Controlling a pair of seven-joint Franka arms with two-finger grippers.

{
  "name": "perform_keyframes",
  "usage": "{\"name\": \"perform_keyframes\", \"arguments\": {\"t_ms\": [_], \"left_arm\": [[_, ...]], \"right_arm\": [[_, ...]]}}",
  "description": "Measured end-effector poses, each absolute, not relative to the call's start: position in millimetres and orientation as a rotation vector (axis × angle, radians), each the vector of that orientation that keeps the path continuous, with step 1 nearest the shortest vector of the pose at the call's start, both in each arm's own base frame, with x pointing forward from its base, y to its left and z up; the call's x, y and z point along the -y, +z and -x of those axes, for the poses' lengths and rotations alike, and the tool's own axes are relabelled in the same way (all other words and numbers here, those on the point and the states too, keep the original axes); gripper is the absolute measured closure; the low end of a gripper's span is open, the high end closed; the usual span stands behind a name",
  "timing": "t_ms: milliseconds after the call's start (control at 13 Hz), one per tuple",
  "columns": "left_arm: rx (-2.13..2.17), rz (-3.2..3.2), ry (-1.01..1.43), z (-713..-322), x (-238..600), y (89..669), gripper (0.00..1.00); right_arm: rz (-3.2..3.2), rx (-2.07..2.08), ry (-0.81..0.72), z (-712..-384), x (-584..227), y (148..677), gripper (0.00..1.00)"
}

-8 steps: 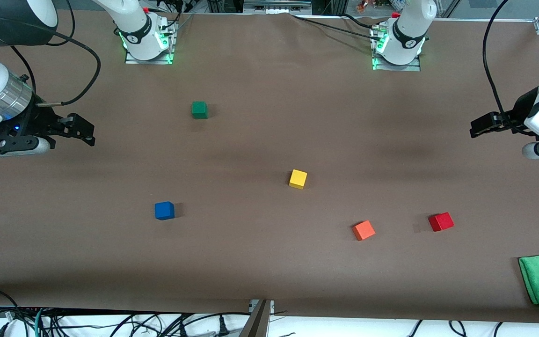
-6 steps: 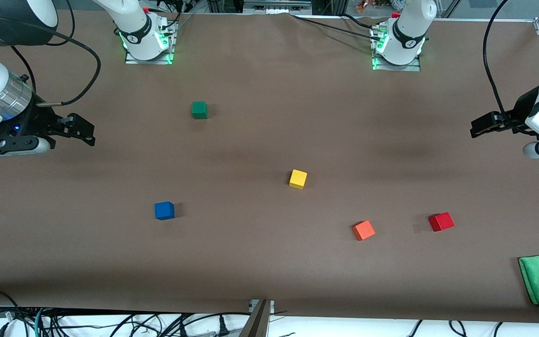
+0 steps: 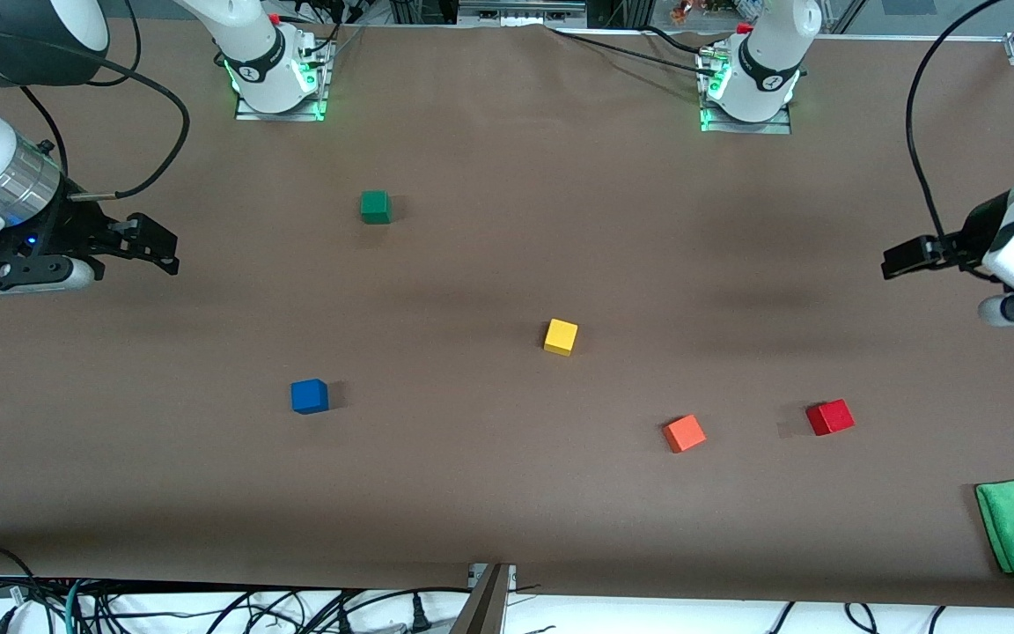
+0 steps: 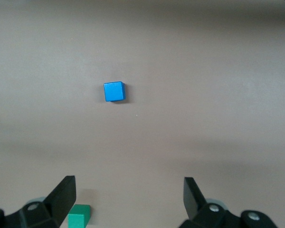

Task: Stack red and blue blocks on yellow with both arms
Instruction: 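Reach the left gripper down over the red cube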

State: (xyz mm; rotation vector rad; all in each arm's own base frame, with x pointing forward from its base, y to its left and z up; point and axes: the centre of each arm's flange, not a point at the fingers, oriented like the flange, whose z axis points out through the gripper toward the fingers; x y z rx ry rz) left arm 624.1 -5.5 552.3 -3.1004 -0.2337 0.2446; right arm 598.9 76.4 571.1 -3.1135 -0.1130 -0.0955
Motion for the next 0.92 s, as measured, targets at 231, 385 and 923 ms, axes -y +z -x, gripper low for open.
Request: {"name": "perform_keyframes", "arguments": {"t_ms": [231, 385, 923], "left_arm": [[0.297, 3.105, 0.264, -656, -21, 489, 0.00], [0.337, 3.109, 0.268, -676, -39, 438, 0.00], [0.399, 3.141, 0.108, -694, -63, 272, 0.00]], "right_arm": [[3.114, 0.113, -0.095, -599, -77, 571, 0.00], [3.114, 0.113, -0.095, -599, -77, 571, 0.00], [3.114, 0.113, -0.093, -600, -77, 570, 0.00]]}}
